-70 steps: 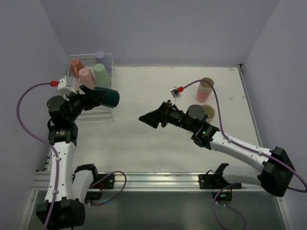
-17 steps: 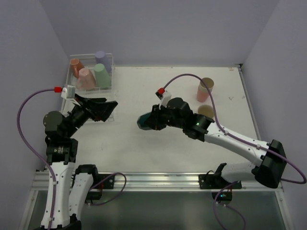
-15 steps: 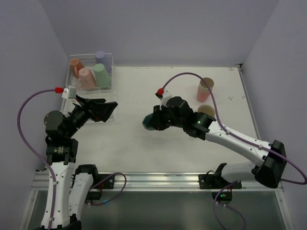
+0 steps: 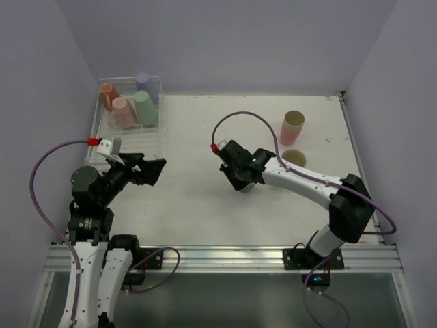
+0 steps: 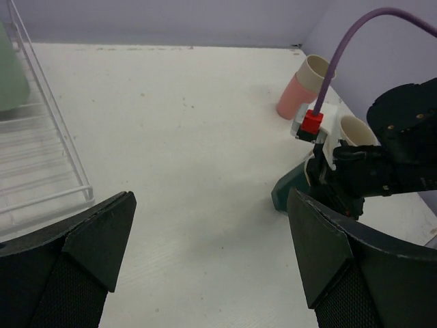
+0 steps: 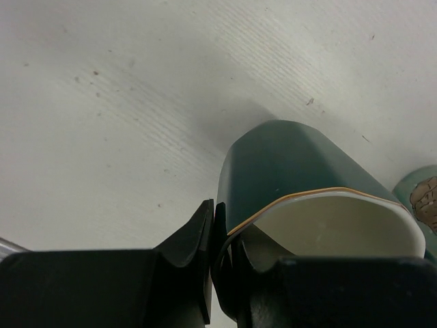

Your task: Unload the cups from the dish rack

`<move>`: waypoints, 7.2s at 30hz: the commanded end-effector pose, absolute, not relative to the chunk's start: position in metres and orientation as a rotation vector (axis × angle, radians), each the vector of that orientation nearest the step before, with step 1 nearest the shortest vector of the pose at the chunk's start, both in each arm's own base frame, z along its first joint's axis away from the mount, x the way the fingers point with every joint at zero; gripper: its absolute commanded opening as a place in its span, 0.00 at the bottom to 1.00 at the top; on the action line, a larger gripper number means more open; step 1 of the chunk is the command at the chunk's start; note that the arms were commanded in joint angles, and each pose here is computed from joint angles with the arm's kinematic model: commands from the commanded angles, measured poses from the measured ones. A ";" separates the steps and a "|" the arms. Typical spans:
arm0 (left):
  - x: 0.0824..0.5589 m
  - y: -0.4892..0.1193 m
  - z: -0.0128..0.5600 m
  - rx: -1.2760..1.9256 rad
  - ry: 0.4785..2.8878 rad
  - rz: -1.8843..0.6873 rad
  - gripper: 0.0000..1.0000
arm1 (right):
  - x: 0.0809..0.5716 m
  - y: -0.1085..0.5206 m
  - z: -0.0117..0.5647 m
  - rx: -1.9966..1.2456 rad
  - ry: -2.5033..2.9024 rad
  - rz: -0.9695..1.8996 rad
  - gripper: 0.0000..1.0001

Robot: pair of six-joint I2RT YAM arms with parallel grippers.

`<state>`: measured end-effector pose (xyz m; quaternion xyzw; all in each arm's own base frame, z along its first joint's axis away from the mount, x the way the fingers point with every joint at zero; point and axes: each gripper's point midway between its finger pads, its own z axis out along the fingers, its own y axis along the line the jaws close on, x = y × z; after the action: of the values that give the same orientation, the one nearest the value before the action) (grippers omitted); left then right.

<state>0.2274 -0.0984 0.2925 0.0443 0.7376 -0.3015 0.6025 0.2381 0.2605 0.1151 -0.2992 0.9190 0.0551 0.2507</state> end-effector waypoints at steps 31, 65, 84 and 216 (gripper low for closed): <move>0.266 -0.072 0.301 -0.024 1.731 -0.514 1.00 | 0.291 0.268 0.170 -0.663 2.312 0.276 0.82; 0.549 0.013 0.244 -0.116 1.907 0.150 0.99 | 0.200 0.282 0.265 -0.501 1.813 1.064 0.91; 0.597 0.006 0.198 -0.069 1.953 0.137 0.78 | 0.200 0.295 0.261 -0.537 1.841 1.092 0.89; 0.236 -0.143 0.276 0.310 1.749 -0.731 1.00 | 0.464 0.219 0.143 -0.900 2.460 -0.160 0.00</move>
<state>0.2322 -0.1411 0.2669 0.1209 0.7587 -0.3162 0.5566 0.4536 0.2204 0.1257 -0.3204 0.9153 -0.0656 0.2350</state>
